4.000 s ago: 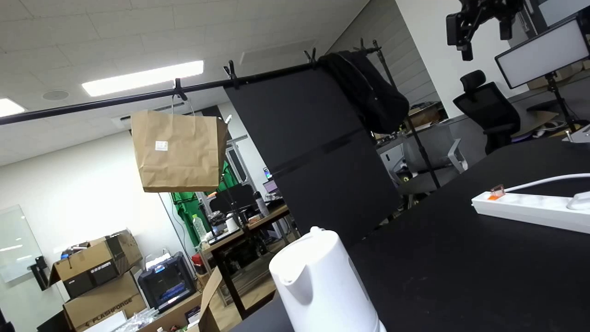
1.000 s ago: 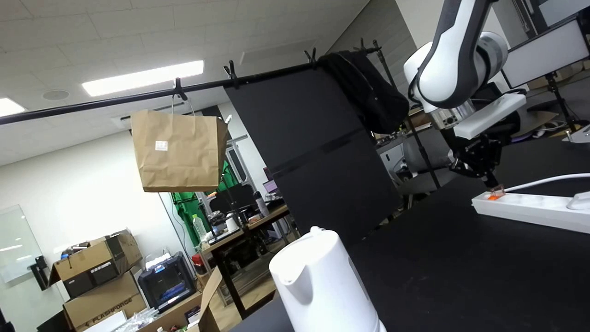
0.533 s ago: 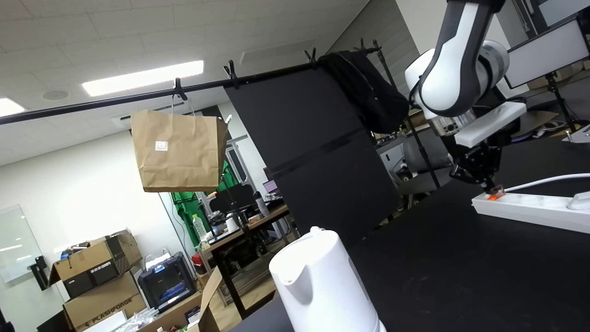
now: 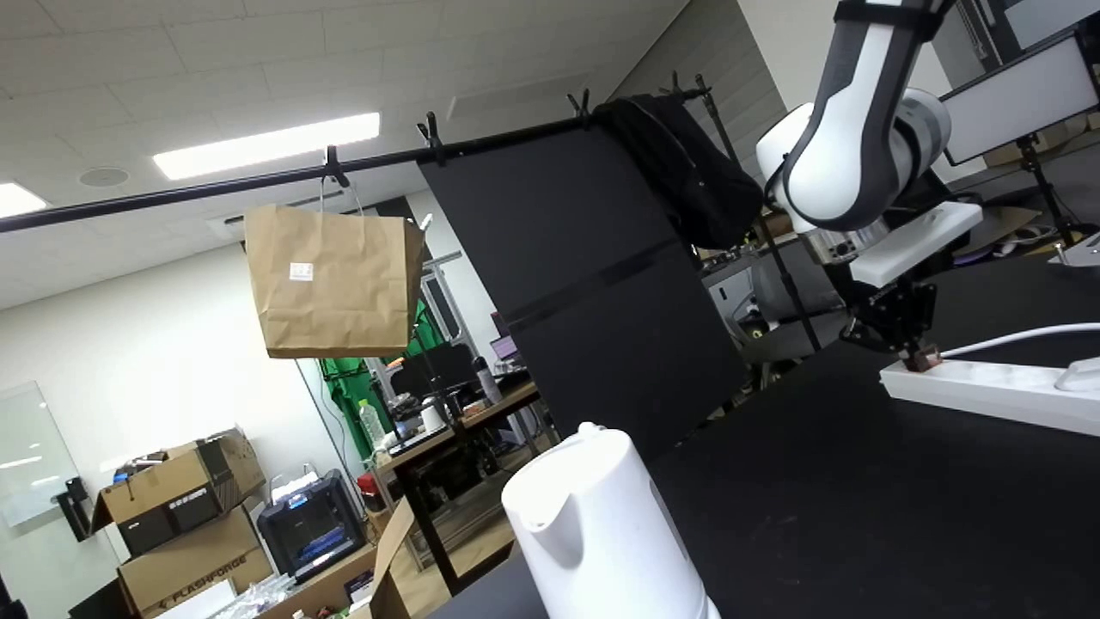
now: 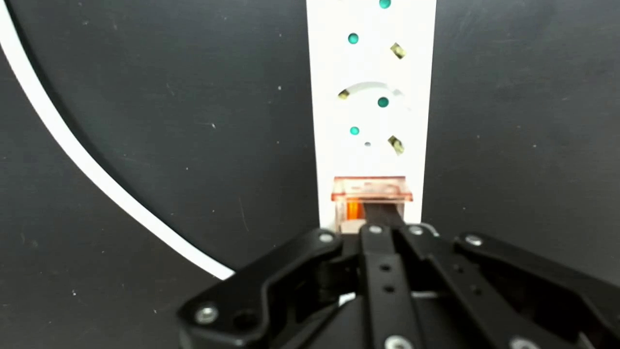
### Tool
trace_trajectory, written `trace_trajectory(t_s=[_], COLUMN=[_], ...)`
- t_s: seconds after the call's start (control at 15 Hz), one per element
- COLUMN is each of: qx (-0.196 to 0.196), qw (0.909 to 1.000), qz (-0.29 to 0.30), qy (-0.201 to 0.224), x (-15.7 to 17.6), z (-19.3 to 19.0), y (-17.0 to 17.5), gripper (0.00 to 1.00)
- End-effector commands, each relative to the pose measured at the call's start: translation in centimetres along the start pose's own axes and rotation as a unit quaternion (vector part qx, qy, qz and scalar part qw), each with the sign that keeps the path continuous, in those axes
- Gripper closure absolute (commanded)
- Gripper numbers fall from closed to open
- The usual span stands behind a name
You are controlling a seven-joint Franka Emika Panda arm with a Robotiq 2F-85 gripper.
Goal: Turn on the extension cable
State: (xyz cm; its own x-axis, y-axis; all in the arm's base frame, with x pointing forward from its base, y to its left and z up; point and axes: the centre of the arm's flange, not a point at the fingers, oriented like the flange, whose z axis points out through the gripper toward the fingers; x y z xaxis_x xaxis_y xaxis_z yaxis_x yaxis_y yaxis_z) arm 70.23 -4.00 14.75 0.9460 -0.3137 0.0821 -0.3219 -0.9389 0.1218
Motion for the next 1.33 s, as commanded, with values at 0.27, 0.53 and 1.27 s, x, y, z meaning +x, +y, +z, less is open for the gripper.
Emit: trace_trajectory(t_s=[0.27, 0.53, 1.27], qx=[0.023, 0.101, 0.164], qw=[0.9994, 0.9922, 0.9822], qz=[0.022, 0.052, 0.08], qy=[-0.011, -0.052, -0.043], x=[2.0, 2.1, 2.5], z=[0.5, 3.5, 0.5], y=[4.0, 7.6, 9.4], gripper=[1.0, 1.0, 1.0])
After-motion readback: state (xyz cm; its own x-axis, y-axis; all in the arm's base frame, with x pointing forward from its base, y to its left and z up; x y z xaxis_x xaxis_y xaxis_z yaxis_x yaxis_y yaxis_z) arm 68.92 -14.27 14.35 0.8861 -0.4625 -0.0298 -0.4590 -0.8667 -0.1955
